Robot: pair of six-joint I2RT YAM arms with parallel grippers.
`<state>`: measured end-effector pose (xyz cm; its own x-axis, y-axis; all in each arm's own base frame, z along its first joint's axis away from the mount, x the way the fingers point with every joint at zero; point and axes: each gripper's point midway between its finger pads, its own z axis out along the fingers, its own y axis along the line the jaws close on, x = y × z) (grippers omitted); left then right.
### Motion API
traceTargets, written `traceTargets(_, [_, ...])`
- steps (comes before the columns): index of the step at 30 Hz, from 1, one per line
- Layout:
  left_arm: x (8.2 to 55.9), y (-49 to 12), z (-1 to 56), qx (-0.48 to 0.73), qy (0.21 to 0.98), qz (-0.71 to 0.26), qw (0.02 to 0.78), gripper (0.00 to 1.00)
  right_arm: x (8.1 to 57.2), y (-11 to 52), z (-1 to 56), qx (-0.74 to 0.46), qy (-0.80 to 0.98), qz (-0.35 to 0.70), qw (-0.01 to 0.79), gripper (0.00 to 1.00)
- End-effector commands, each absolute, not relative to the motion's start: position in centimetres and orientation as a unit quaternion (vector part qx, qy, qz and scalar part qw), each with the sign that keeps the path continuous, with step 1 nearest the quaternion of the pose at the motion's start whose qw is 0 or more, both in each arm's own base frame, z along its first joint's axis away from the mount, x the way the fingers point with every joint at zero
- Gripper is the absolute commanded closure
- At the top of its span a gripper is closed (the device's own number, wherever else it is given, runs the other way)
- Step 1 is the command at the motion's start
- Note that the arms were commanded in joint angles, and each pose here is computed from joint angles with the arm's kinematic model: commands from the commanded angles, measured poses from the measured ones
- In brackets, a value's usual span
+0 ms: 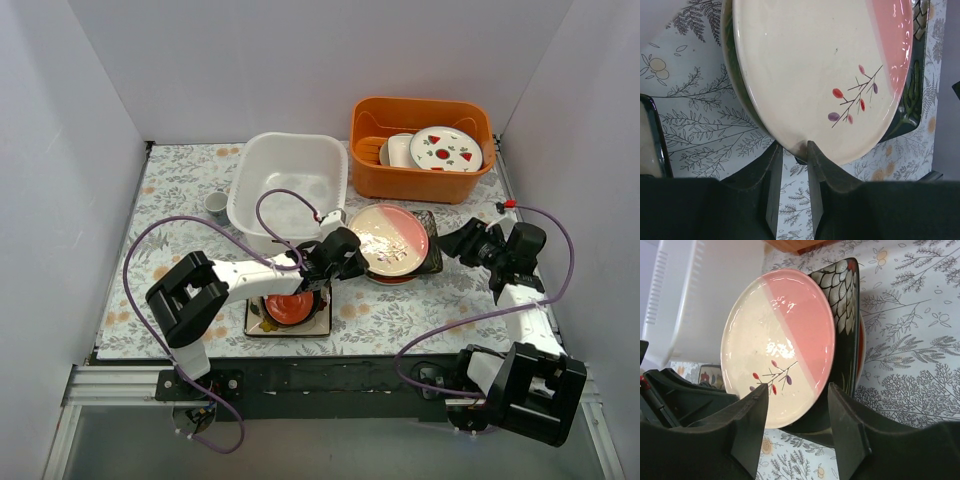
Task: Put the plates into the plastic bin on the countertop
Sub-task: Pick up the plate at the center of the board.
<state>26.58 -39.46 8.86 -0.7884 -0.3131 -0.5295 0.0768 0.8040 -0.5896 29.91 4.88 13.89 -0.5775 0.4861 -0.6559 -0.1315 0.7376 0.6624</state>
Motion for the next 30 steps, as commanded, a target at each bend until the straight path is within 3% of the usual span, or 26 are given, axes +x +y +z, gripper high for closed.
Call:
traceTargets(1, [22.1,-40.0,9.2,0.006,0.905,-0.318,0.283,1.00,31.1,5.4,16.3,0.070,0.798,0.373,0.468,0.40])
traceTargets(30, [18.7,-38.2,10.3,0.047,0.899,-0.337,0.275,1.00,30.1,8.3,10.4,0.077,0.844,0.401,0.347,0.38])
